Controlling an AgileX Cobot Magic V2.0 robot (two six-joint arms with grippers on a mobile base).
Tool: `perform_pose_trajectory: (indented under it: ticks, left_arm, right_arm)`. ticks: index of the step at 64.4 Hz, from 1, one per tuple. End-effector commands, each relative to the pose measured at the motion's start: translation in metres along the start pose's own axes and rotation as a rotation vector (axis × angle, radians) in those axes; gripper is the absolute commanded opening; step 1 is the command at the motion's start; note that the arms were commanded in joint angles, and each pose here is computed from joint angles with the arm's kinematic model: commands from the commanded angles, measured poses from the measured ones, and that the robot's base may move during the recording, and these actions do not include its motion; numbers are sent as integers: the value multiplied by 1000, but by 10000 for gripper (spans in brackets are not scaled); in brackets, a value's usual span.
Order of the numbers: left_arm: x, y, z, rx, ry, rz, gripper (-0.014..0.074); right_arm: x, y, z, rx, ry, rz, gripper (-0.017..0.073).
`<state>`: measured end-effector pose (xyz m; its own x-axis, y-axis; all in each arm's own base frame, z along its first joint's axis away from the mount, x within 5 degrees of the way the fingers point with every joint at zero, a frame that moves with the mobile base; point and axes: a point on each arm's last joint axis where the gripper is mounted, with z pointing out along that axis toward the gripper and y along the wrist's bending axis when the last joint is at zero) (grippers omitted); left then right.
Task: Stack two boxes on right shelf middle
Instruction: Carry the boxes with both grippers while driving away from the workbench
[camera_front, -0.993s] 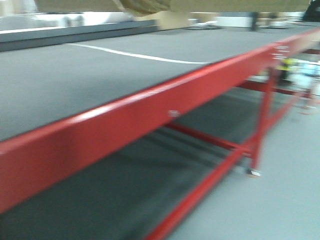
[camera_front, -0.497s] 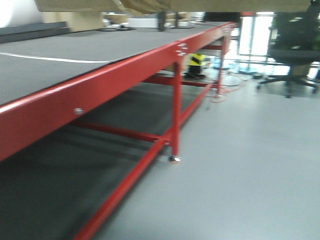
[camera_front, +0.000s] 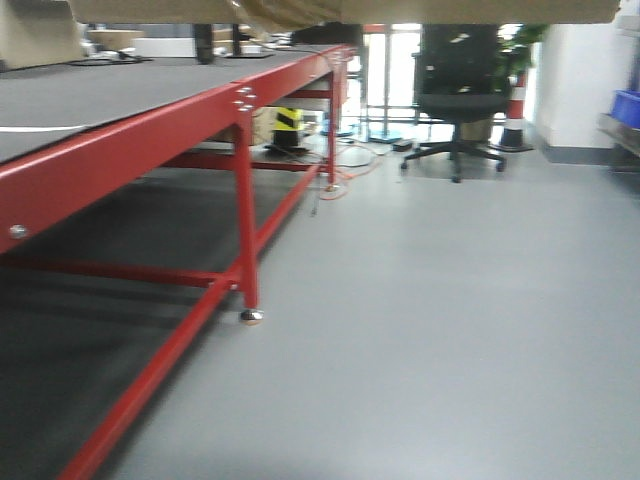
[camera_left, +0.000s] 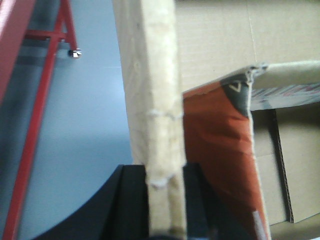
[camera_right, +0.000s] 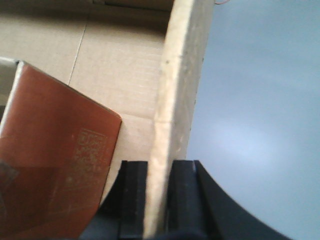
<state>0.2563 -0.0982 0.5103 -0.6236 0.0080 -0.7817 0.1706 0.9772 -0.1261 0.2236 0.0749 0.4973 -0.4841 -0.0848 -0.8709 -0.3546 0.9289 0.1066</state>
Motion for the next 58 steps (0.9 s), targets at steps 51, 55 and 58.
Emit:
perform_pose_trajectory:
  ticks: [51,55,58]
  left_arm:
    - [-6,-3,-12,35,-81,-3,-111]
    - [-6,-3,-12,35,-81,-3,-111]
    - [-6,-3,-12,35,-81,-3,-111]
  right_arm:
    - [-6,-1,-8,15,-56,-16,-154]
    - [-6,-1,-8,15,-56,-16,-154]
    - [-6,-1,-8,15,-56,-16,-154]
